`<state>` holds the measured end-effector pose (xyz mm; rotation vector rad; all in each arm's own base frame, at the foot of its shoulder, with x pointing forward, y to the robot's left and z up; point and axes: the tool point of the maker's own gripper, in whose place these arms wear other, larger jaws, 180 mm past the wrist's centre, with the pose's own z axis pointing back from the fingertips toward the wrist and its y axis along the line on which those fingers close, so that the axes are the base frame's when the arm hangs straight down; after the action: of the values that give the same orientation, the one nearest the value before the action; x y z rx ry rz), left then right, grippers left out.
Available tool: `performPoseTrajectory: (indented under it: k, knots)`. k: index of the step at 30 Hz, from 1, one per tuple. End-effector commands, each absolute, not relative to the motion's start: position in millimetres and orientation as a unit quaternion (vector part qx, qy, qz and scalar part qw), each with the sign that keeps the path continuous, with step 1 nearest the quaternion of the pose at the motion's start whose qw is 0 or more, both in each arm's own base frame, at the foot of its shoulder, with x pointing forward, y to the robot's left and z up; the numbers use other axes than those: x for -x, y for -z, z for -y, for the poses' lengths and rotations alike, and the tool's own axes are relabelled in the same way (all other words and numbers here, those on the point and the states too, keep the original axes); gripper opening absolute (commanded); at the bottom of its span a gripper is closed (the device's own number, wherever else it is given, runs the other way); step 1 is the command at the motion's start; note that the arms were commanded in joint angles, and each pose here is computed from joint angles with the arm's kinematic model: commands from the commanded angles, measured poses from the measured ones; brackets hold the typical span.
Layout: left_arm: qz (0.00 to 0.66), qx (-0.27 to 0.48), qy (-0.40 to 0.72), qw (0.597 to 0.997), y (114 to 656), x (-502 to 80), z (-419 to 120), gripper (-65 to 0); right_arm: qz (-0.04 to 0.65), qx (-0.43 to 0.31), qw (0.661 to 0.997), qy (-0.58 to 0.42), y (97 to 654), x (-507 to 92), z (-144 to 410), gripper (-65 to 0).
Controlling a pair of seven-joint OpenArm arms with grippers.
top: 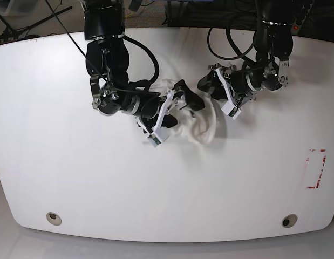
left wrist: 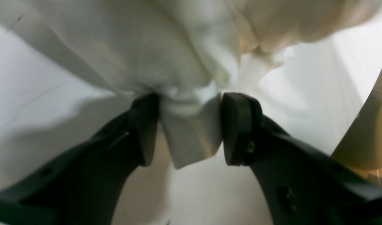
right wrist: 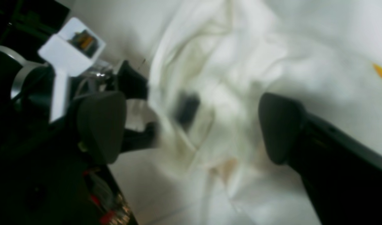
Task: Fold the T-shirt properly
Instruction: 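Fold the bundle end held by the right gripper over toward the left gripper, then grasp the folded bundle with the left gripper and lift it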
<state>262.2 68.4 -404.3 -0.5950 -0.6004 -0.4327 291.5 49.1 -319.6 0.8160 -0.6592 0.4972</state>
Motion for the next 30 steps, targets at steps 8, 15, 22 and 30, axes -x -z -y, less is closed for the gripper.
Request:
performPoseTrajectory:
  k: [8,15,22,30]
  knots:
    - [0.422,0.287,0.169,0.843,322.1,-288.2,-105.1,-35.0,0.386,-0.363,0.816,-0.231,279.9,-294.9,-17.8,-2.4]
    - [0.460,0.186,0.197,0.846,283.7,-293.6,-174.4,-34.9,0.395,-0.343,0.826,-0.209,288.0,-297.5,9.7,-7.1]
    - [0.490,0.152,0.234,0.826,250.3,-306.5,-181.8,-34.6,0.413,-0.336,0.830,-0.163,296.5,-320.1,34.0,-17.9]
    - [0.468,0.200,0.332,0.794,254.0,-314.6,-104.7,-34.9,0.416,-0.331,0.838,-0.119,319.3,-361.5,61.3,-37.3]
